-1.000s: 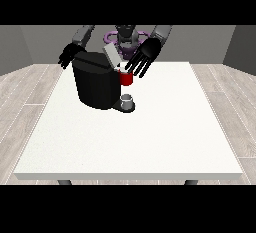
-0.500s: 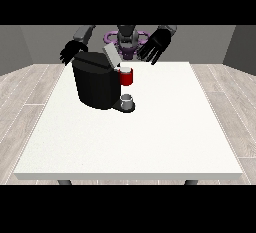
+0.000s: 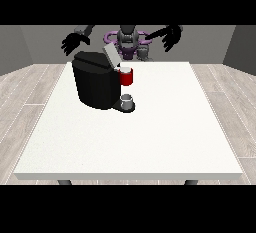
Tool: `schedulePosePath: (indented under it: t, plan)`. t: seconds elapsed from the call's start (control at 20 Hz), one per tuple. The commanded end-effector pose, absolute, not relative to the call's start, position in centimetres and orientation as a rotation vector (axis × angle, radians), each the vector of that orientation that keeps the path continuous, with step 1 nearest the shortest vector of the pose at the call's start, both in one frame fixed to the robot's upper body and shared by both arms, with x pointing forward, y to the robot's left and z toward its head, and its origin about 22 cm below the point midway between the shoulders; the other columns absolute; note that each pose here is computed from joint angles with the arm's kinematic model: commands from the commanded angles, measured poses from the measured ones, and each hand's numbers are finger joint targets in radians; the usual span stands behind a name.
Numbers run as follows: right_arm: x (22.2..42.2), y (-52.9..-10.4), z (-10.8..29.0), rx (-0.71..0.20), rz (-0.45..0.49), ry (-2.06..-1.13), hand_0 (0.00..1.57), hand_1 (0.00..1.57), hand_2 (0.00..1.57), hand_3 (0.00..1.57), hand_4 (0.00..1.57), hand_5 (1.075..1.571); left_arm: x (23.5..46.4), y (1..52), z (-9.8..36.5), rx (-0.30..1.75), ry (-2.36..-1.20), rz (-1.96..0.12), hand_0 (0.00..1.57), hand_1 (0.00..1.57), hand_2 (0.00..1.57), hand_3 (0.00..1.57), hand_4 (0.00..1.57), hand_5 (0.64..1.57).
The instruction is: Insert the coffee pod into the coffee machine and close the lid
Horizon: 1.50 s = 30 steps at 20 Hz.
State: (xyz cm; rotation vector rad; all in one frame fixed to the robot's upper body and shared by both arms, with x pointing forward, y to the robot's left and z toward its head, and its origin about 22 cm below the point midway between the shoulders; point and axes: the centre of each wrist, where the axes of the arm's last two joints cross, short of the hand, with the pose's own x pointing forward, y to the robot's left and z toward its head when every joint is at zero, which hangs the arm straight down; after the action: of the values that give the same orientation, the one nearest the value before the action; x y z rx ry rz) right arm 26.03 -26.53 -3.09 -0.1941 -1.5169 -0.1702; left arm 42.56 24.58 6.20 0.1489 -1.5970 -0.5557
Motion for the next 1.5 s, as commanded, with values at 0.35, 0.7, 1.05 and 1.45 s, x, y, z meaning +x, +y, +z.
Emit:
schedulePosePath:
  t: [0.35,0.7,1.05,1.45]
  plan:
    - [27.1,-26.5,1.6,-0.106,0.026,-1.588,0.0,0.0,0.0,0.0,0.0,1.571,37.6,25.3,-2.1,-0.038,-1.475,-0.247,0.0,0.0,0.0,0.0,0.0,1.571]
    - [28.8,-28.0,3.0,-0.112,0.044,-1.594,0.0,0.0,0.0,0.0,0.0,1.571,36.0,23.2,-3.0,-0.193,-1.469,-0.233,0.0,0.0,0.0,0.0,0.06,1.571]
    - [31.0,-26.6,5.1,-0.093,0.164,-1.657,0.0,0.0,0.0,0.0,0.22,1.571,35.1,23.2,-1.7,-0.225,-1.536,-0.224,0.0,0.0,0.0,0.0,0.09,1.571]
    - [32.7,-24.2,5.2,-0.021,0.142,-1.678,0.0,0.0,0.0,0.0,0.0,1.571,33.0,23.8,-0.8,-0.171,-1.569,-0.138,0.0,0.0,0.0,0.0,0.0,1.571]
